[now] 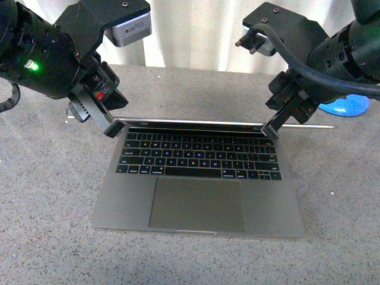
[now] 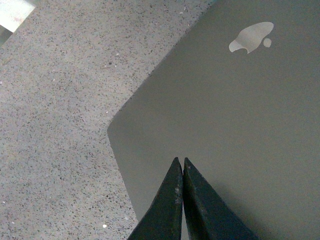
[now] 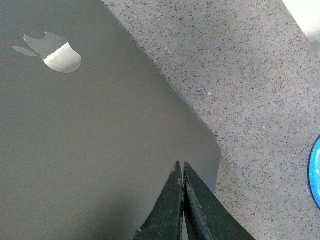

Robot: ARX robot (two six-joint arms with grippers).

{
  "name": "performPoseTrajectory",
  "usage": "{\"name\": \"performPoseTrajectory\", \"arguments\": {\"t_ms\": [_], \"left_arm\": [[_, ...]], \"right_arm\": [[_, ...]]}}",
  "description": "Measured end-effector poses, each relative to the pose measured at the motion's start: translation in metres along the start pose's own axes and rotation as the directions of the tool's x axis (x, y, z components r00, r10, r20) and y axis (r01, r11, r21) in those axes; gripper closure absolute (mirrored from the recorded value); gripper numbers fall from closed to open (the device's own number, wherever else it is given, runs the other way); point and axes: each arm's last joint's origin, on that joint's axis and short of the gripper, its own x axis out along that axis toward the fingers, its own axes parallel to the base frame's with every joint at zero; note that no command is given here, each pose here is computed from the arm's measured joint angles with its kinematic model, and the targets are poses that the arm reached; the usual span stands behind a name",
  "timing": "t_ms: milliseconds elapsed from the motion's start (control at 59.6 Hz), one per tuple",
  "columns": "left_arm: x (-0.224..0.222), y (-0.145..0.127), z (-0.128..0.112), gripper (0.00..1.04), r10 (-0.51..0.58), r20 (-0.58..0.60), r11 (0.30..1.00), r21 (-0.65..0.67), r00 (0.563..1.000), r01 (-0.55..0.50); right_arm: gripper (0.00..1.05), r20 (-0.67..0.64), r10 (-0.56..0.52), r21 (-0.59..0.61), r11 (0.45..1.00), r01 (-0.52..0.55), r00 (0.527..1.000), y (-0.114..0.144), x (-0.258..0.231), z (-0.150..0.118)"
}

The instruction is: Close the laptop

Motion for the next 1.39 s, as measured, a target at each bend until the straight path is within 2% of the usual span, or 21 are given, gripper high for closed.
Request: {"name": "performPoseTrajectory", "arguments": {"t_ms": [571, 1393], "left_arm": [[0.001, -0.018, -0.003, 1.01, -0.052, -0.002, 0.998, 0.020, 0.999, 0.052], [0.012, -0.025, -0.014, 1.01, -0.078, -0.005, 0.997, 0.008, 0.997, 0.079]], "right_arm": [[1.04, -0.010, 0.019, 0.025, 1.000, -0.019, 1.000, 0.014, 0.005, -0.014], [1.04, -0.019, 0.042, 0.055, 0.998, -0.041, 0.999, 0.023, 0.012, -0.029]]}}
